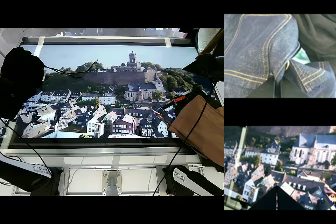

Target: Fold the clothes and pants, and hang the long-sleeved shirts on hangers.

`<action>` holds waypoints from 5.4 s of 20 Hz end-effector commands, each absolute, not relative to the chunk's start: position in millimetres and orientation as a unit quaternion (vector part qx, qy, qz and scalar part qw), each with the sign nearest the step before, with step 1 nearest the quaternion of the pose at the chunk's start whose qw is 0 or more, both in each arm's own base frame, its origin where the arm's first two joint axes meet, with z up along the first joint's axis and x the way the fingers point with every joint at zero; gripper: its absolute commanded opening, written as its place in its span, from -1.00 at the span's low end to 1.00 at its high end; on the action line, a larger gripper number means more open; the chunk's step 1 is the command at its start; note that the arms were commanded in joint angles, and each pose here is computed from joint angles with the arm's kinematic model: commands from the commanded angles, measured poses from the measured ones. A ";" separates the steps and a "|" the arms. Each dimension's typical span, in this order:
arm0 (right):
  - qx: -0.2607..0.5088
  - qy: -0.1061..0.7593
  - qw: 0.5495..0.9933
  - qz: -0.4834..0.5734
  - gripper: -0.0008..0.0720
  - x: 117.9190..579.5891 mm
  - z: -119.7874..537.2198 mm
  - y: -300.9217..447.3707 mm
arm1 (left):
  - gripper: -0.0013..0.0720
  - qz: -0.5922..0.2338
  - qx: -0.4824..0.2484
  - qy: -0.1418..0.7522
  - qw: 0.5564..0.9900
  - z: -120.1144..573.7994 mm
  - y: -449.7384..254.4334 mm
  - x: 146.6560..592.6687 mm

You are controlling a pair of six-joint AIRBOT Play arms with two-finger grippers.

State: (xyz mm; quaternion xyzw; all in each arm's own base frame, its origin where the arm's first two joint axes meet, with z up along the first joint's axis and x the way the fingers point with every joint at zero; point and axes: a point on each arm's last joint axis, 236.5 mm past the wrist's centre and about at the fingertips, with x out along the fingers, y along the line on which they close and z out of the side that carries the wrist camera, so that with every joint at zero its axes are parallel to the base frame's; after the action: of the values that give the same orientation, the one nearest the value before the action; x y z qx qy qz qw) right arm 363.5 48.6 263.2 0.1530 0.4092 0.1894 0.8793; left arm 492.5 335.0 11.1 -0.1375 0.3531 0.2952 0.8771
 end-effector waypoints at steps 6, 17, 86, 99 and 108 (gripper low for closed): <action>0.042 0.457 0.883 0.099 -0.94 338.6 257.3 -4.6 | -0.84 0.228 -0.099 0.383 0.890 154.7 220.8 437.0; 0.036 0.442 0.884 0.147 -0.94 361.6 252.6 7.6 | -0.84 -0.173 -0.021 0.552 0.815 64.9 -174.2 356.5; 0.099 0.493 0.832 0.235 -0.30 386.5 208.9 47.5 | -0.84 -0.169 -0.269 0.403 0.858 63.6 -81.8 401.3; -0.007 0.573 0.684 0.452 0.67 298.9 -11.7 356.2 | -0.84 -0.185 -0.256 0.323 0.892 144.9 -85.6 373.5; 0.030 0.542 0.716 0.439 0.73 287.8 -67.7 444.7 | -0.84 -0.198 -0.252 0.329 0.888 141.8 -97.0 372.4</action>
State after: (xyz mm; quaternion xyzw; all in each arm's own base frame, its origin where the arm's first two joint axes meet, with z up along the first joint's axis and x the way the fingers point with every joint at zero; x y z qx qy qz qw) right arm 292.2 426.5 -51.0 -0.0051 0.5334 0.4487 0.7171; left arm 372.5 -95.7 141.6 -0.2527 0.3291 -0.1962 0.8884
